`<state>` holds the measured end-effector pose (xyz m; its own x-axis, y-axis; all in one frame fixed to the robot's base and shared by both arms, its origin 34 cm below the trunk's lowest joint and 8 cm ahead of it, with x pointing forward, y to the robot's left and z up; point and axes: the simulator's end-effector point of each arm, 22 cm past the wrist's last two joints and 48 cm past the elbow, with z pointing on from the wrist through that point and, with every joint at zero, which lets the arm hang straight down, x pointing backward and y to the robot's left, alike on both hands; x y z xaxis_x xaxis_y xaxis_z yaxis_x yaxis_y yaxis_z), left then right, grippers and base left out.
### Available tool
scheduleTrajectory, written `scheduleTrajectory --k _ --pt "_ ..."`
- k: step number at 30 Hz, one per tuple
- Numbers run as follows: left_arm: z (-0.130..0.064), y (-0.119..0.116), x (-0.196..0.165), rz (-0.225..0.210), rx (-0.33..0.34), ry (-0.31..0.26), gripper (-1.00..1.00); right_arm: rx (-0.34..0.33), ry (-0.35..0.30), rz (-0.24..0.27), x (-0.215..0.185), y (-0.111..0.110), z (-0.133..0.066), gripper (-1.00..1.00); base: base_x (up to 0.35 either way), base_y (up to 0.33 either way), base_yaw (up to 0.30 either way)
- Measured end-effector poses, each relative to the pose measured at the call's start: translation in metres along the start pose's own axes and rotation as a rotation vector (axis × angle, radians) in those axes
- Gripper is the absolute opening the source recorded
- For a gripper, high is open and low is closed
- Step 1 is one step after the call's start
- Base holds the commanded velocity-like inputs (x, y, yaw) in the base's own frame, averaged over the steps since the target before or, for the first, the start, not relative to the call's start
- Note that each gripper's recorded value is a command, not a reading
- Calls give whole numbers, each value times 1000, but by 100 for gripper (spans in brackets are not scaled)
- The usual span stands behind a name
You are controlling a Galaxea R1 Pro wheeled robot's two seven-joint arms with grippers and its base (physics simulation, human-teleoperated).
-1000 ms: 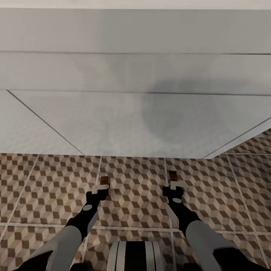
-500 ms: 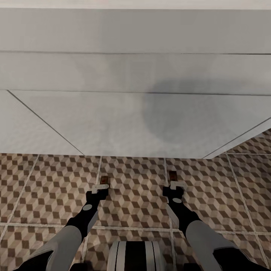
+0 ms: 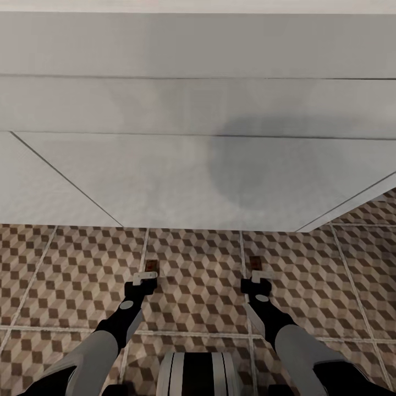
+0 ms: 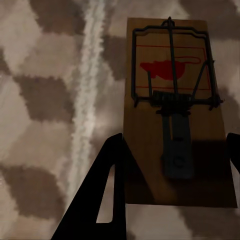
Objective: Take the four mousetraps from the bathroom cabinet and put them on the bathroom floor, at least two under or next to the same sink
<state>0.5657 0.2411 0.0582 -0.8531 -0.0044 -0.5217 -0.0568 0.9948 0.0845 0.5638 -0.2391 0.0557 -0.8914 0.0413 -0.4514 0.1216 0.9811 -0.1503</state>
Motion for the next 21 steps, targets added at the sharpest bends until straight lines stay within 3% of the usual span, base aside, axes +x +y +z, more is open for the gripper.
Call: scheduleTrajectory --k 21 --pt "-1 -2 2 -3 3 -3 -100 -17 1 -2 1 4 0 -100 0 0 0"
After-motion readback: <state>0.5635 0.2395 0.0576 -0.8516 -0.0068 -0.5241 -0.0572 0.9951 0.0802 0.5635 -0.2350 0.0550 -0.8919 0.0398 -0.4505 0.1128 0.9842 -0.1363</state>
